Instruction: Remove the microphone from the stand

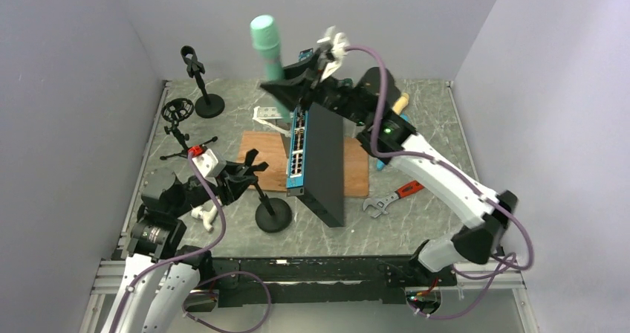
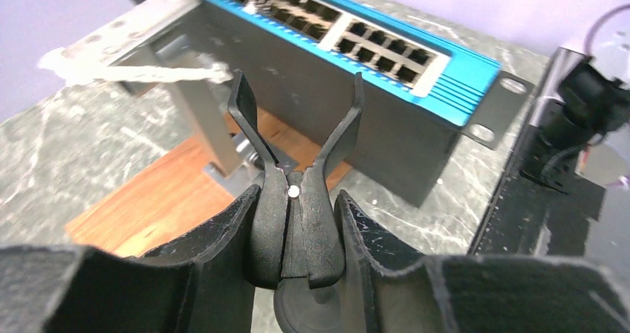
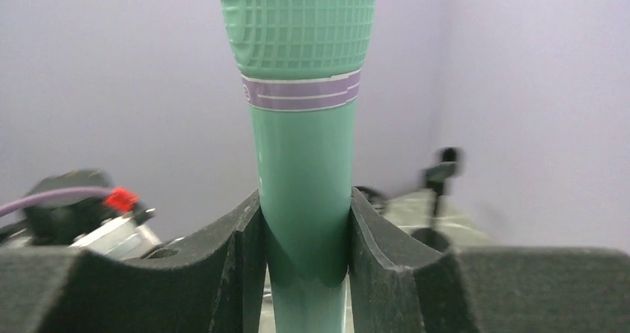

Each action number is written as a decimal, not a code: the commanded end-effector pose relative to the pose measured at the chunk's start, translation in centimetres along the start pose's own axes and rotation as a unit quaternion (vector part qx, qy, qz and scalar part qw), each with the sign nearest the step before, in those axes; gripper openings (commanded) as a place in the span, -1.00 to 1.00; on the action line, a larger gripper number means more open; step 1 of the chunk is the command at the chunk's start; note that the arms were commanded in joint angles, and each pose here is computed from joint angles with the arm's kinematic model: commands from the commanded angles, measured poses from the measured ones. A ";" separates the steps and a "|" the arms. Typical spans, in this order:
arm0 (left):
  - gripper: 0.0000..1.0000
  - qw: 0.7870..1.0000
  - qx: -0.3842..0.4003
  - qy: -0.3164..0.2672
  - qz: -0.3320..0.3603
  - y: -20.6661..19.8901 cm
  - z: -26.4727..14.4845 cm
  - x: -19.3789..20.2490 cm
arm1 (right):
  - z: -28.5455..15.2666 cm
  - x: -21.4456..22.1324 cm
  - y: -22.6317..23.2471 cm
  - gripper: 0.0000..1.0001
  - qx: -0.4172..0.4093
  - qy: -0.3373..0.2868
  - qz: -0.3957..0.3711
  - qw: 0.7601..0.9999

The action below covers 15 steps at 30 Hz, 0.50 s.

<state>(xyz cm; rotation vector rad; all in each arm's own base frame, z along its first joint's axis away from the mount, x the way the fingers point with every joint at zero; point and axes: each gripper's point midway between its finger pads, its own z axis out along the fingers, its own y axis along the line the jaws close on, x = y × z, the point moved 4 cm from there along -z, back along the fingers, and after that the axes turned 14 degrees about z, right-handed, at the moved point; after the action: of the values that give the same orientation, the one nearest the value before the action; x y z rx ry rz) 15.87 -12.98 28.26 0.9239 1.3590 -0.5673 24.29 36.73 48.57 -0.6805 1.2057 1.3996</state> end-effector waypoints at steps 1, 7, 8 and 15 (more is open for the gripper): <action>-1.00 0.994 -0.101 -0.008 0.030 2.6 -1.3 -3.2 | -5.6 -5.8 -3.6 -1.00 0.225 -0.082 -0.095 0.966; -1.00 0.998 -0.065 -0.018 0.009 1.6 -0.8 -2.9 | -13.4 -4.4 -7.0 -1.00 0.330 -0.082 -0.097 0.935; -1.00 0.998 -0.061 -0.013 0.014 1.5 -0.7 -2.6 | -14.6 -4.1 -7.7 -1.00 0.347 -0.085 -0.088 0.930; -1.00 0.995 -0.063 0.055 -0.048 1.5 0.5 0.6 | -24.3 1.1 -14.6 -1.00 0.540 -0.101 0.015 0.836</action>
<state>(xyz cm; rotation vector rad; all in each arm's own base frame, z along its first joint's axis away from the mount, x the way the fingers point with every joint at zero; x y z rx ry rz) 16.57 -12.52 28.21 0.8608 1.4576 -0.5012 31.00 17.17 40.12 -0.0347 1.4676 0.7065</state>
